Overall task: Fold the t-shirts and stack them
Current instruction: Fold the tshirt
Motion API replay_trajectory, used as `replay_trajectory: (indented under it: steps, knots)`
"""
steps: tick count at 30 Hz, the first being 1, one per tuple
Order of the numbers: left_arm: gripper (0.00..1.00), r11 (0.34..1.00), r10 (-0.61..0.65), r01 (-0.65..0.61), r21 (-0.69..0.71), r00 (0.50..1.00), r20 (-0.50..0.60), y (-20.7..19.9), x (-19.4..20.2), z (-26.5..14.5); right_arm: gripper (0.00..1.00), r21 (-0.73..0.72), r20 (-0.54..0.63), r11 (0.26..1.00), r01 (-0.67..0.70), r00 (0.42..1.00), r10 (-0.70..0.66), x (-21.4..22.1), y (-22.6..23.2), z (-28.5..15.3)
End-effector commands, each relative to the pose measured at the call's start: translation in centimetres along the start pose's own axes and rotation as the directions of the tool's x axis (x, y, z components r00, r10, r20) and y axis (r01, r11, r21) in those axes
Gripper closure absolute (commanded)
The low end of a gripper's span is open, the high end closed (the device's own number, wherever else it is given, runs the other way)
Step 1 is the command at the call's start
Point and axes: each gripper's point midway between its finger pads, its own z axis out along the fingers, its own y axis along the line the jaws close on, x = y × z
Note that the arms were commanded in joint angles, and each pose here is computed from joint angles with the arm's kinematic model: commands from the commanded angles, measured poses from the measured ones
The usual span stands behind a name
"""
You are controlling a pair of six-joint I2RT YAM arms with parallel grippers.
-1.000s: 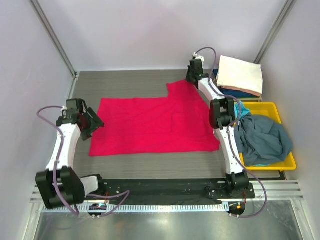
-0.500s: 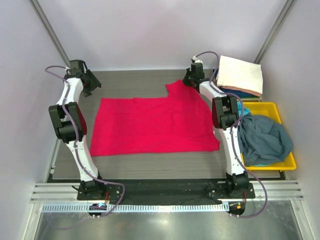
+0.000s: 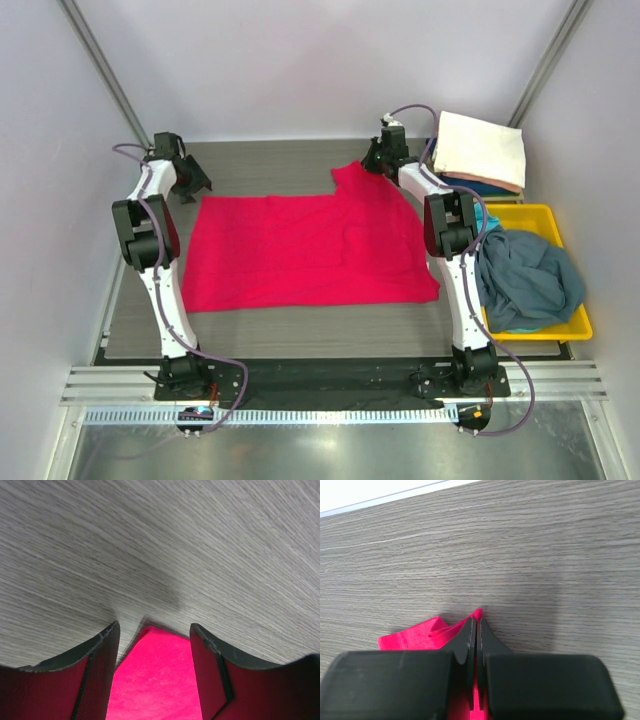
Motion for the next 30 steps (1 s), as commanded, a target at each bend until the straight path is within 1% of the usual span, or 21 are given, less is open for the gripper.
replay_trajectory:
  steps: [1, 4, 8, 16, 18, 19, 20, 25, 26, 29, 30]
  knots:
    - [0.41, 0.999, 0.032, -0.032, 0.016, 0.999, 0.027, -0.8, -0.5, -1.3, 0.99, -0.003, -0.094, 1.0, -0.012, 0.995, 0.012, 2.8, 0.4, -0.4]
    - [0.43, 0.998, 0.055, -0.055, 0.0, 0.998, 0.017, -1.2, 0.2, -1.0, 0.99, 0.002, -0.098, 1.0, -0.013, 0.995, 0.013, 3.0, 0.1, -0.4]
    - [0.44, 0.996, 0.069, -0.069, -0.053, 0.998, -0.008, -0.5, 1.3, -0.6, 0.99, 0.005, -0.104, 1.0, -0.021, 0.994, 0.021, 3.2, -0.3, -0.3]
    - [0.52, 0.986, 0.117, -0.117, -0.119, 0.993, -0.008, -0.3, 2.1, -0.6, 0.99, 0.002, -0.11, 0.999, -0.04, 0.993, 0.04, 3.2, -0.7, -0.2]
    - [0.64, 0.986, 0.115, -0.116, -0.117, 0.993, -0.012, -0.5, 2.2, -0.4, 0.99, 0.003, -0.111, 0.999, -0.043, 0.993, 0.043, 3.3, -0.8, -0.1]
    - [0.64, 0.987, 0.114, -0.114, -0.117, 0.993, -0.012, -0.5, 2.2, -0.4, 0.99, 0.003, -0.111, 0.999, -0.041, 0.993, 0.041, 3.3, -0.8, -0.2]
    - [0.69, 0.986, 0.115, -0.116, -0.118, 0.993, -0.015, -0.5, 2.3, -0.3, 0.99, 0.002, -0.11, 0.999, -0.044, 0.993, 0.044, 3.3, -0.7, -0.1]
    - [0.81, 0.983, 0.135, -0.136, -0.123, 0.991, -0.019, -0.8, 2.3, -0.3, 0.99, 0.007, -0.114, 0.999, -0.047, 0.992, 0.048, 3.4, -1.1, -0.2]
    - [0.87, 0.983, 0.136, -0.138, -0.123, 0.99, -0.022, -0.8, 2.4, -0.3, 0.99, 0.009, -0.115, 0.999, -0.047, 0.992, 0.047, 3.3, -1.2, -0.3]
    - [1.0, 0.982, 0.139, -0.14, -0.124, 0.99, -0.017, -0.8, 2.2, -0.4, 0.99, -0.005, -0.113, 0.999, -0.048, 0.993, 0.047, 3.0, -0.9, -0.5]
    - [1.0, 0.983, 0.138, -0.139, -0.123, 0.99, -0.013, -0.8, 2.1, -0.5, 0.99, -0.015, -0.111, 0.999, -0.05, 0.993, 0.048, 2.8, -0.6, -0.6]
